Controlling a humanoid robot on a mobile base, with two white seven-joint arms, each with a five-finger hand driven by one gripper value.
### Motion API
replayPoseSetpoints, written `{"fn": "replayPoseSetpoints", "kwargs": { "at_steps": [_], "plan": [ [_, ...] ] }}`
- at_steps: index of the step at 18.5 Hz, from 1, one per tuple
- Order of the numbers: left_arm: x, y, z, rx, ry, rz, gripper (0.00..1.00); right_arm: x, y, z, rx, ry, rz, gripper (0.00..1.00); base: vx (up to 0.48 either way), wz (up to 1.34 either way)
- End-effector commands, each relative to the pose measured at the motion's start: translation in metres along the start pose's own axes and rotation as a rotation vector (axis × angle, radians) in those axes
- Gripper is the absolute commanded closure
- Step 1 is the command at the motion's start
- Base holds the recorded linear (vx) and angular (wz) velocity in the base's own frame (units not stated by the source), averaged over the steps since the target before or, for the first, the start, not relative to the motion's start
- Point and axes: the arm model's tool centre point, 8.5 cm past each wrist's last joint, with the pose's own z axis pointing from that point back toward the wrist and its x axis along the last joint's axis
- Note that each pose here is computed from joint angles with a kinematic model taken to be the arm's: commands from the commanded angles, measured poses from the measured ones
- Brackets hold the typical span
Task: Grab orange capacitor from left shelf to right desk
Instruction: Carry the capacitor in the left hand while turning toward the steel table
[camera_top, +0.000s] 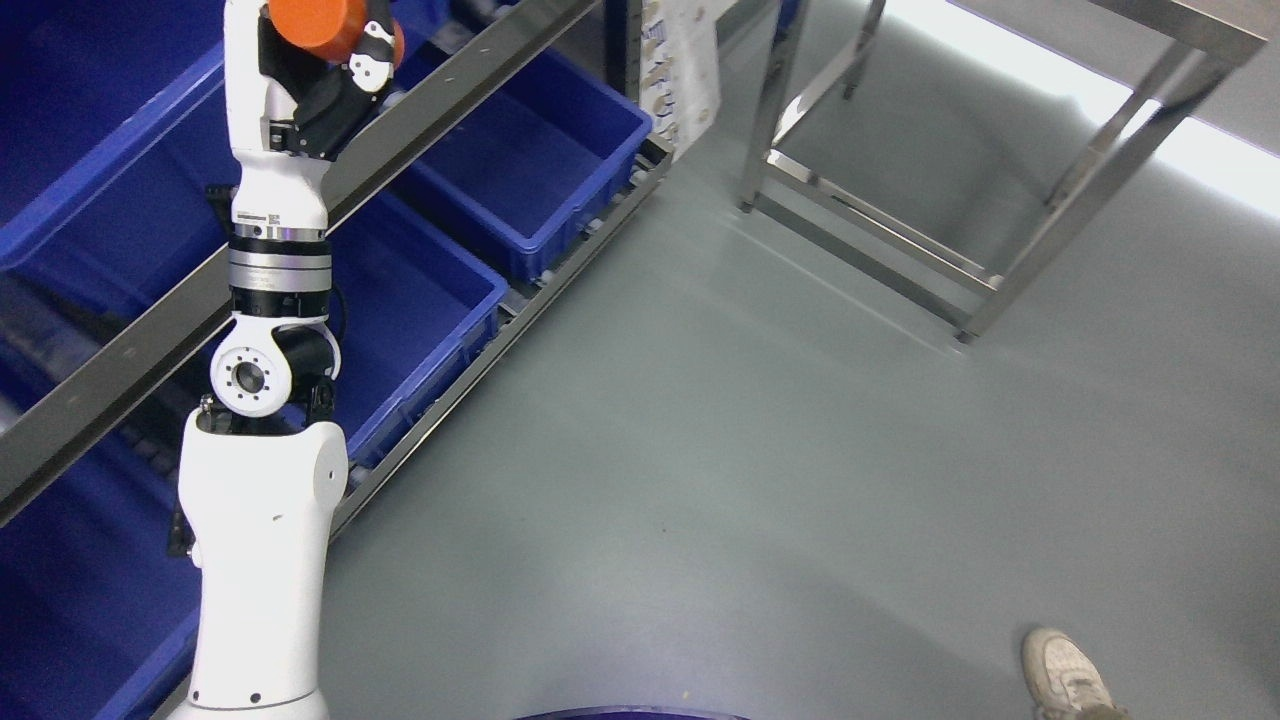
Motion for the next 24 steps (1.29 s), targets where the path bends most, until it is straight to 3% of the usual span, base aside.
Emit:
{"fn": "replayPoseSetpoints", "kwargs": {
  "at_steps": [1,10,24],
  "plan": [
    [0.004,-0.038,-0.004,-0.095,-0.016,0.046,0.97,0.003,-0.011,0.000,-0.015,-0.020,-0.010,0.00,0.151,-0.70],
    [0.001,-0.068,-0.002,-0.169,-0.003,0.082,0.97,0.003,-0.011,0.000,-0.015,-0.019,-0.010,0.00,0.237,-0.59],
    [0.002,-0.086,0.001,-0.216,-0.007,0.104,0.97,0.003,-0.011,0.000,-0.015,-0.020,-0.010,0.00,0.390,-0.23]
  ]
}}
